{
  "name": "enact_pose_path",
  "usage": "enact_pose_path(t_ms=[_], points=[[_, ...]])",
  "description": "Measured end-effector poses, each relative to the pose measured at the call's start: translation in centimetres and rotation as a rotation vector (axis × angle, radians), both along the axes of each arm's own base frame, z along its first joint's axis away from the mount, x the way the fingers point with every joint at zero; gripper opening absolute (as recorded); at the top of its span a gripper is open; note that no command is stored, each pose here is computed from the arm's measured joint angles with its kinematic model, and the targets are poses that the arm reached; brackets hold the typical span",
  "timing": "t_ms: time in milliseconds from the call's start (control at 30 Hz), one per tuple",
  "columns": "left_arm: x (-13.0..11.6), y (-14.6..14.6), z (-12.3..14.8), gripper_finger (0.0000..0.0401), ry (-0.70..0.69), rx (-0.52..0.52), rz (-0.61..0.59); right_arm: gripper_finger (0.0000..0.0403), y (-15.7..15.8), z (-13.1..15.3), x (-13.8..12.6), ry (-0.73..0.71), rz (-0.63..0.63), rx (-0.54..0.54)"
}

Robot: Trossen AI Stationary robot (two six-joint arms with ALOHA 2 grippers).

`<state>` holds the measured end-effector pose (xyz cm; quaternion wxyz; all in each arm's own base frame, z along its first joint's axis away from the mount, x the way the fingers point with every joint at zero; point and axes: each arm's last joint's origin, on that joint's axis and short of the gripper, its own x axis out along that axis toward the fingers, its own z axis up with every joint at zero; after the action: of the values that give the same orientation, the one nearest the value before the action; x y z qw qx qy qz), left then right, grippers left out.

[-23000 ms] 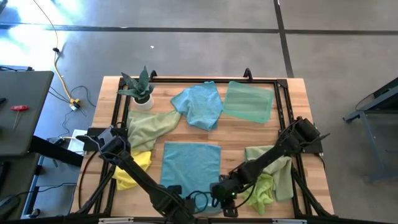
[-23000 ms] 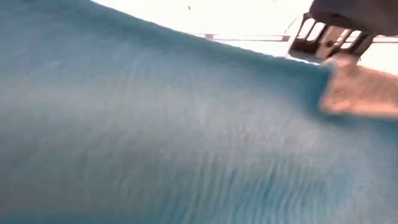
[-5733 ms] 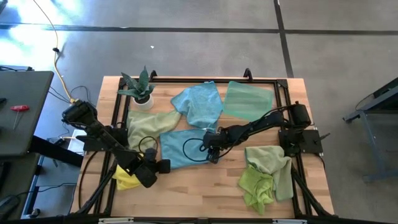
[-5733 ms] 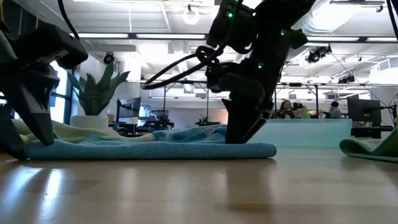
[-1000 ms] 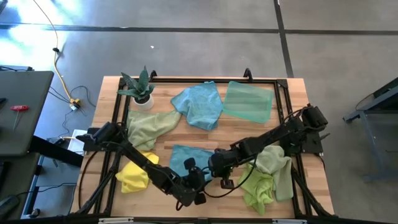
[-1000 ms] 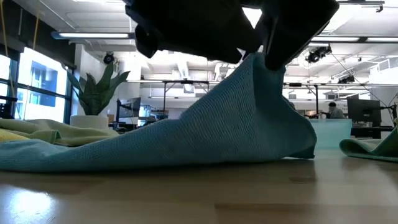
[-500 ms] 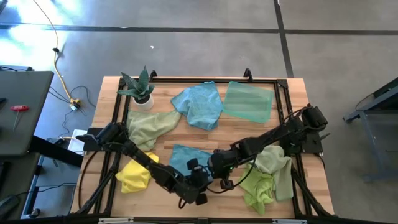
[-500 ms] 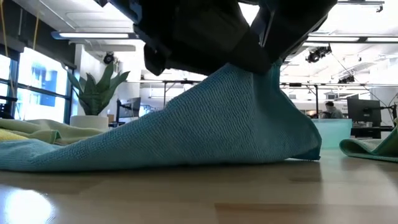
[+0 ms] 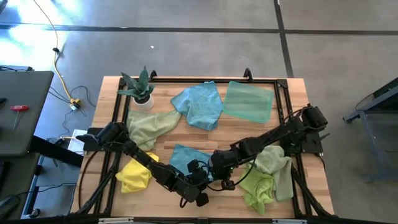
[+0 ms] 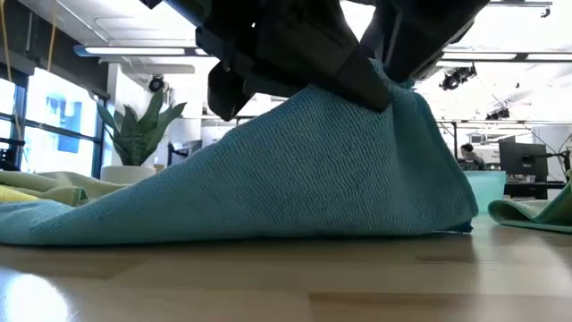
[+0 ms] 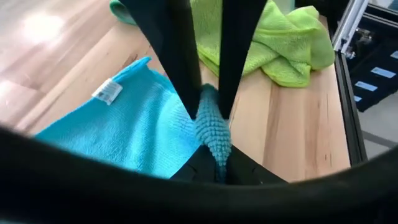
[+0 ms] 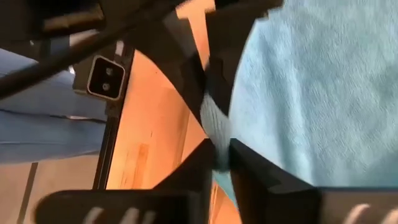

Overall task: Fold microfiber towels
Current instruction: Fold the bottom blue microfiber cloth

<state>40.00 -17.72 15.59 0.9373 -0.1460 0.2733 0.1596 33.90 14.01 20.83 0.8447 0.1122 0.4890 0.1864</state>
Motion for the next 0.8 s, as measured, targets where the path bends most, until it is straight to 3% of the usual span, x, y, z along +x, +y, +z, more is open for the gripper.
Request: enact_pose_path(t_ms=[133, 333, 600, 800], points=[[-0.4, -0.3, -0.2, 0.0002, 0.003, -0.053, 0.059, 0.0107, -0.4, 0.0, -0.5, 0.049, 0.000, -0.025], [-1.7, -0.9, -0.8, 0.0001, -0.020, -0.148, 0.280, 0.0155, -1.7, 1.9, -2.0, 0.060, -0.011, -0.107], [-4.2, -1.4, -1.0, 0.0000, -0.139, -0.255, 0.606, 0.0157, -2.6, 4.4, -3.5, 0.001, -0.080, -0.174], [-6.6, -0.9, -1.2, 0.0000, -0.171, -0.335, 0.844, 0.0151, -2.7, 4.6, -3.5, -0.015, -0.117, -0.187]])
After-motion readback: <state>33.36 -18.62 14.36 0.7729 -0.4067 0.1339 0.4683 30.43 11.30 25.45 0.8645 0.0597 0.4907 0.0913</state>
